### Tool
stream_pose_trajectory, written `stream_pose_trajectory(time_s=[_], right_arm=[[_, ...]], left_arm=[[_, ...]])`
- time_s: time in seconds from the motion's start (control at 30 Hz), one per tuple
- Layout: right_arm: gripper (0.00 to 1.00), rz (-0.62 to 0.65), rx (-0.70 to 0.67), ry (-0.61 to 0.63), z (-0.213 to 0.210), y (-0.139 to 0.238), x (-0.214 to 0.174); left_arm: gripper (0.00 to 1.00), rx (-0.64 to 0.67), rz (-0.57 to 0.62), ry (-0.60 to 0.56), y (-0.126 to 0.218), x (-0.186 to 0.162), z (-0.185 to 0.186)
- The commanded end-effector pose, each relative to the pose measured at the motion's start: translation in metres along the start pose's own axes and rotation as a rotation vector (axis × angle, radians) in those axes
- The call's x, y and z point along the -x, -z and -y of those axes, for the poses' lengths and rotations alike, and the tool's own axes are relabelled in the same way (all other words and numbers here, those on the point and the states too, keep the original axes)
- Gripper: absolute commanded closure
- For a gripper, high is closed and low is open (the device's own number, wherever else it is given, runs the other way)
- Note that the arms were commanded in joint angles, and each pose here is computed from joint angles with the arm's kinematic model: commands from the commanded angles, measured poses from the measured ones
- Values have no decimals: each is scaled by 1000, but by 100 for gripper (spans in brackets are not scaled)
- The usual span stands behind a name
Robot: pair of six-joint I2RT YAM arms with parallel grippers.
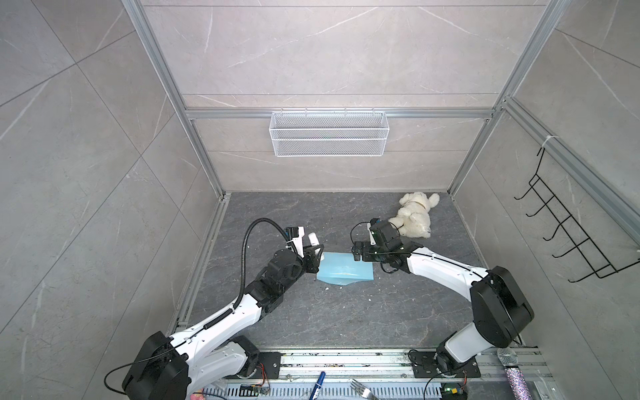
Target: Place the letter into the envelope and seal it
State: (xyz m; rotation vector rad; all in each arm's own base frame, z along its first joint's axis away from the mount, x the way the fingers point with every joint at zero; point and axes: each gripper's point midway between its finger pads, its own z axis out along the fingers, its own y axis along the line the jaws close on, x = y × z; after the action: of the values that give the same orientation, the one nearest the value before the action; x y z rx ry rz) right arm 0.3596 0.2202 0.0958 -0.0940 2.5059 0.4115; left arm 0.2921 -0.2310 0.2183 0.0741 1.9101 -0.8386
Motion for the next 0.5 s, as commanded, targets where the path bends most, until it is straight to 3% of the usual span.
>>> stream_pose_trajectory(time_s=[0.0, 0.47], right_arm=[[1, -49, 17, -32, -4, -8, -3], [1, -131, -55, -60, 16, -29, -25]], left_arm=[[100, -34, 72, 12, 4, 27, 13], [100, -38, 72, 18, 2, 28, 12]])
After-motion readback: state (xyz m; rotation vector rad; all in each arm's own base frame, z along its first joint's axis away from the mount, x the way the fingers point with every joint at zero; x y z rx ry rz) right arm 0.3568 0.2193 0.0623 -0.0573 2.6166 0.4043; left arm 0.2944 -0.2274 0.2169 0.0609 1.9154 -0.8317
